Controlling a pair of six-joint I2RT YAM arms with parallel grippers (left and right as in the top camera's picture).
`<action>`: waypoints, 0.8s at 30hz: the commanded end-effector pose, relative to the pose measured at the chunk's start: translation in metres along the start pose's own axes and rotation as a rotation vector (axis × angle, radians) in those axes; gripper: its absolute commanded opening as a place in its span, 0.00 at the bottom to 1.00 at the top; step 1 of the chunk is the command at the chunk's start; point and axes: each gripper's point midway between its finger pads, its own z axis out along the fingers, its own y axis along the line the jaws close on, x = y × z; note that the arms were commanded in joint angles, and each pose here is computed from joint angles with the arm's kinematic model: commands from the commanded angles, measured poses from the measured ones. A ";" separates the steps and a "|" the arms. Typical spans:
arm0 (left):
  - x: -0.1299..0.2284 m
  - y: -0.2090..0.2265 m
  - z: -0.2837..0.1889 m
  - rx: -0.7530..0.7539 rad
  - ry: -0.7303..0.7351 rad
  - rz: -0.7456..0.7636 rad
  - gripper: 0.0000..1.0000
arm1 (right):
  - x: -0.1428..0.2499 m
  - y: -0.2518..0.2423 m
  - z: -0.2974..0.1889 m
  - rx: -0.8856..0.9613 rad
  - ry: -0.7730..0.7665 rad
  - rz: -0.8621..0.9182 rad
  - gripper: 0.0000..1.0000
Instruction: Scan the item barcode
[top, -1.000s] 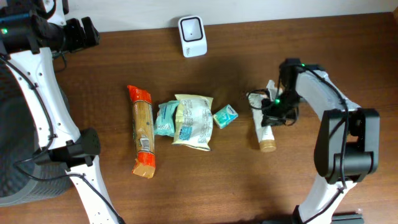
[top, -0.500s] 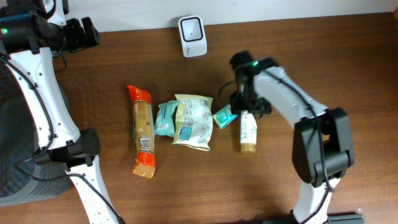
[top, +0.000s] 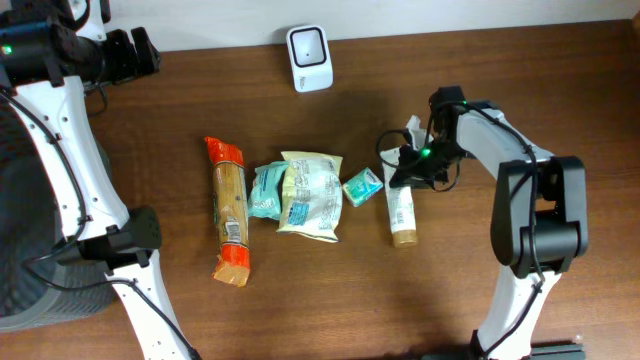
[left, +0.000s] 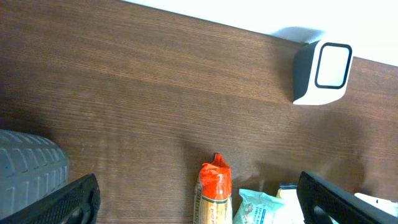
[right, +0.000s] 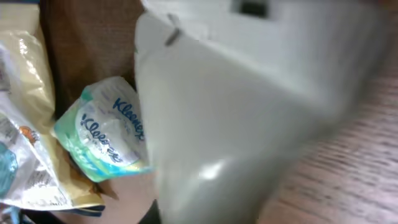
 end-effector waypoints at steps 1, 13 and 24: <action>-0.001 0.001 -0.004 -0.001 -0.009 0.015 0.99 | -0.010 -0.011 -0.013 -0.025 -0.041 0.024 0.04; -0.001 0.001 -0.004 -0.001 -0.009 0.015 0.99 | -0.021 -0.057 -0.093 0.043 -0.123 0.296 0.76; -0.001 0.001 -0.004 -0.001 -0.009 0.015 0.99 | 0.101 -0.095 -0.072 0.543 0.292 0.430 0.76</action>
